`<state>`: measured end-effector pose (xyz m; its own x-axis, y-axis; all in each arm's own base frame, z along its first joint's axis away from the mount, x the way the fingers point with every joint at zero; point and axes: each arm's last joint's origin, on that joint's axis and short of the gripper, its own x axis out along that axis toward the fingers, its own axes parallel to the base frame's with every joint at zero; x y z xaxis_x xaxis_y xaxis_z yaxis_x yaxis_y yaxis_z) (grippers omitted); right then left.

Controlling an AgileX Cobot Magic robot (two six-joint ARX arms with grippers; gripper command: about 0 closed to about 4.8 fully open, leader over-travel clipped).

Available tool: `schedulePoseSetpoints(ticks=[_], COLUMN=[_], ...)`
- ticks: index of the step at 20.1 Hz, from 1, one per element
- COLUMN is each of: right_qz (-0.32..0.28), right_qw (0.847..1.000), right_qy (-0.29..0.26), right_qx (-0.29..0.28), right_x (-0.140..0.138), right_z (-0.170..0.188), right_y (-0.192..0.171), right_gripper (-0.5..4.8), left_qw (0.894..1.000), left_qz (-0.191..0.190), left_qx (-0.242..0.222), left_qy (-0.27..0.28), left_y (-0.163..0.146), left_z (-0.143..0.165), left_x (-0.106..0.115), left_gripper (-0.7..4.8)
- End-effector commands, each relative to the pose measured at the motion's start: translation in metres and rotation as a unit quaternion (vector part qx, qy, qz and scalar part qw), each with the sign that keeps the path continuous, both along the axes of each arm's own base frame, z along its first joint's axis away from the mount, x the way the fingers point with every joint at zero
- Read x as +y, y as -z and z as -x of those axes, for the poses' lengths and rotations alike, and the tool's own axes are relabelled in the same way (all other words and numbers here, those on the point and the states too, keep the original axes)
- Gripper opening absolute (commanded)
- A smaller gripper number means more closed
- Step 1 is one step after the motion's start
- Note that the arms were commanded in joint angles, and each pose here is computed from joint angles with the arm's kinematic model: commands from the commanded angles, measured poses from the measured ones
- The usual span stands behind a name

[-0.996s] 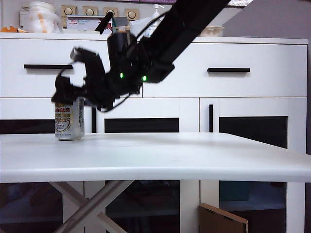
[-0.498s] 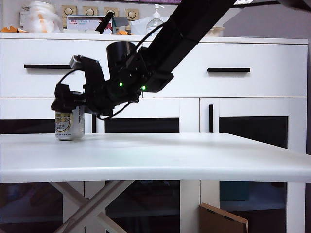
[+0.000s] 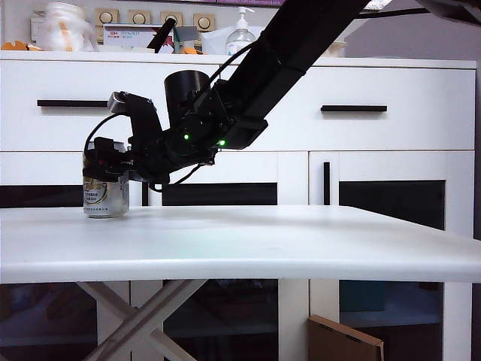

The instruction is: Pick up a can of beer from the white table, open the left drawer, place the beer inside the drawer, and finally close the drawer.

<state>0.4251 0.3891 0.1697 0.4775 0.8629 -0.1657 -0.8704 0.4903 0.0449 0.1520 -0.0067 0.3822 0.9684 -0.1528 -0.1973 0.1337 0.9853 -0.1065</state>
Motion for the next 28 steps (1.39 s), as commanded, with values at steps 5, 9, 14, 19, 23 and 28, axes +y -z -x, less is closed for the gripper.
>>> schedulePoseSetpoints(ticks=[5,9,14,19,23,28], right_qz=[0.003,-0.009,0.003,0.047,0.067,0.072], right_qw=[0.999,0.999,0.999,0.999,0.996,0.997], right_qy=[-0.030,-0.023,-0.007,0.016,0.018,0.024], right_qx=[-0.032,-0.047,-0.034,0.021,0.051,0.021], right_x=[0.007,0.002,-0.018,-0.056,-0.086,-0.114], right_z=[0.007,0.007,0.005,0.008,0.017,0.034], right_y=[-0.008,-0.030,-0.066,-0.113,-0.148,-0.194], right_gripper=[1.65,1.65,1.65,1.65,1.66,1.65], left_qw=[1.000,1.000,1.000,1.000,1.000,1.000], left_qz=[-0.001,-0.001,-0.001,-0.001,0.000,-0.001], left_qx=[-0.010,-0.010,-0.010,-0.010,-0.010,-0.011], left_qy=[0.002,0.002,0.002,0.002,0.002,0.003], left_y=[-0.003,-0.003,-0.003,-0.003,-0.003,-0.003], left_z=[0.001,0.001,0.001,0.001,0.001,0.001], left_x=[0.000,0.000,0.000,0.000,0.000,0.000], left_gripper=[-0.06,-0.06,-0.06,-0.06,-0.06,-0.06])
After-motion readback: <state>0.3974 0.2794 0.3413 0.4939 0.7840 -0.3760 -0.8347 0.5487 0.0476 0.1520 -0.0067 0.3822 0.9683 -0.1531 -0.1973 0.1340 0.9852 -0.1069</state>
